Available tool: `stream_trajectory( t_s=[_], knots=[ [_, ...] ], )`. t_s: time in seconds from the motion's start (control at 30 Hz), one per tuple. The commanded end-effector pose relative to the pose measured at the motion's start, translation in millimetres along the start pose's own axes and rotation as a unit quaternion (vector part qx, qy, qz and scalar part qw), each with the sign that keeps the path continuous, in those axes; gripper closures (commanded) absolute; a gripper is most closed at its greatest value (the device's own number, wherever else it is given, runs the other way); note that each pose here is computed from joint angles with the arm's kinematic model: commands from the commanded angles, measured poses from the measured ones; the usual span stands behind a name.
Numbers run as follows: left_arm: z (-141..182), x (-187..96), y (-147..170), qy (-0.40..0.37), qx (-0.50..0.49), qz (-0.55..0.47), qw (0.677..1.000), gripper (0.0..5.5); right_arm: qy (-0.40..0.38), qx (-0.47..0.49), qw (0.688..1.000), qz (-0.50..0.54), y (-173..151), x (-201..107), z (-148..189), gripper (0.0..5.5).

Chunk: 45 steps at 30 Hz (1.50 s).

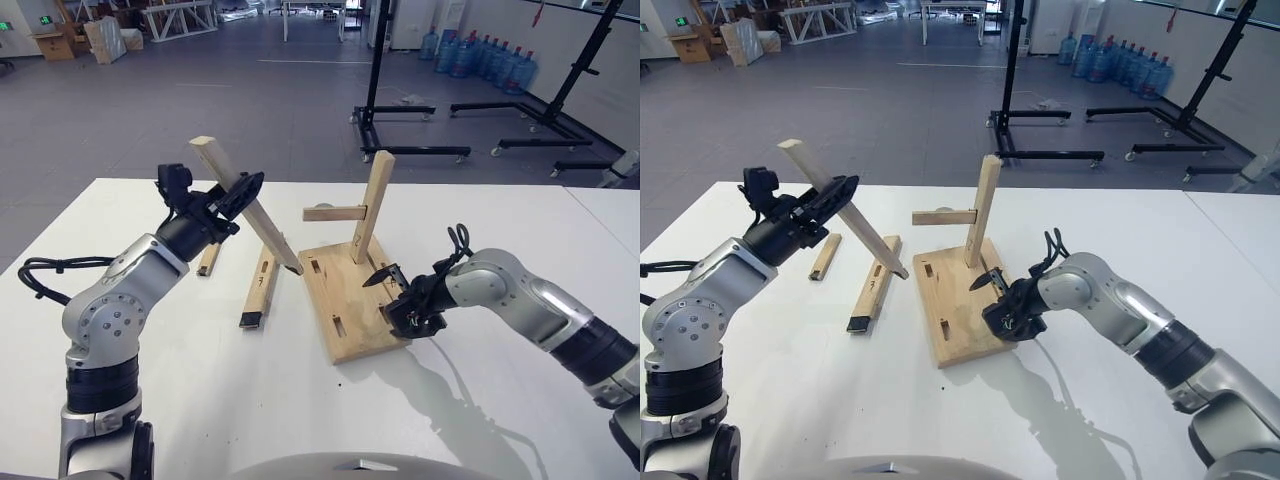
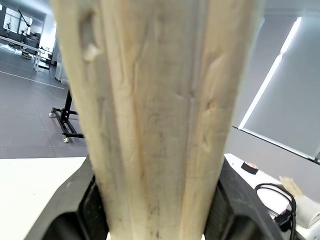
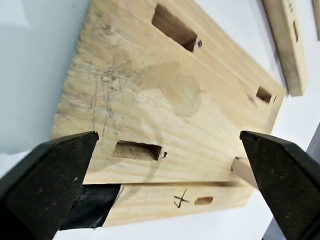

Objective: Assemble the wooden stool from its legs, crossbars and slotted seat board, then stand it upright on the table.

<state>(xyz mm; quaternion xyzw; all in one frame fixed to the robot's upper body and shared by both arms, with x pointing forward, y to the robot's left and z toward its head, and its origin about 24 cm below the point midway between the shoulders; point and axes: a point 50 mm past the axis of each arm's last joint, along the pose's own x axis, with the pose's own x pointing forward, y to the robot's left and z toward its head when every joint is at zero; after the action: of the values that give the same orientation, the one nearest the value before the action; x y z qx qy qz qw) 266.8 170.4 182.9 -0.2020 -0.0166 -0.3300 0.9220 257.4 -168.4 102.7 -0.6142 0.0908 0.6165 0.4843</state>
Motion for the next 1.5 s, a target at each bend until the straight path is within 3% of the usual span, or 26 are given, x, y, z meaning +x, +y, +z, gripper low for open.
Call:
stream_trajectory(
  t_s=[0.03,0.17,0.3,0.5,0.73,0.93,1.13,1.37,1.5],
  knots=[
    [-1,1,0,0.02,0.01,0.007,1.0,3.49,0.035,0.023,0.993,0.111,41,11,-15,0.27],
    [2,5,3,0.021,0.002,0.003,1.0,3.49,0.018,0.047,0.997,0.065,27,6,-14,0.27],
    [2,9,5,0.004,0.047,-0.005,0.999,3.49,-0.046,0.099,0.993,-0.037,-16,-9,4,0.27],
    [-14,14,0,0.006,0.071,-0.032,0.997,3.49,-0.18,0.202,0.953,-0.139,-61,-59,26,0.27],
    [-9,22,3,-0.059,0.028,-0.078,0.995,3.49,-0.196,0.264,0.925,-0.19,-65,-75,13,0.27],
    [-45,33,18,-0.027,-0.01,-0.104,0.994,3.49,-0.225,0.318,0.896,-0.211,-58,-68,9,0.27],
    [-49,19,27,-0.032,-0.007,-0.094,0.995,3.49,-0.236,0.329,0.891,-0.206,-54,-60,11,0.27],
    [-36,6,8,-0.048,0.021,-0.097,0.994,3.49,-0.24,0.338,0.886,-0.207,-50,-57,12,0.27],
    [-53,1,14,-0.03,0.015,-0.085,0.996,3.49,-0.241,0.339,0.885,-0.208,-50,-55,12,0.27]
  ],
)
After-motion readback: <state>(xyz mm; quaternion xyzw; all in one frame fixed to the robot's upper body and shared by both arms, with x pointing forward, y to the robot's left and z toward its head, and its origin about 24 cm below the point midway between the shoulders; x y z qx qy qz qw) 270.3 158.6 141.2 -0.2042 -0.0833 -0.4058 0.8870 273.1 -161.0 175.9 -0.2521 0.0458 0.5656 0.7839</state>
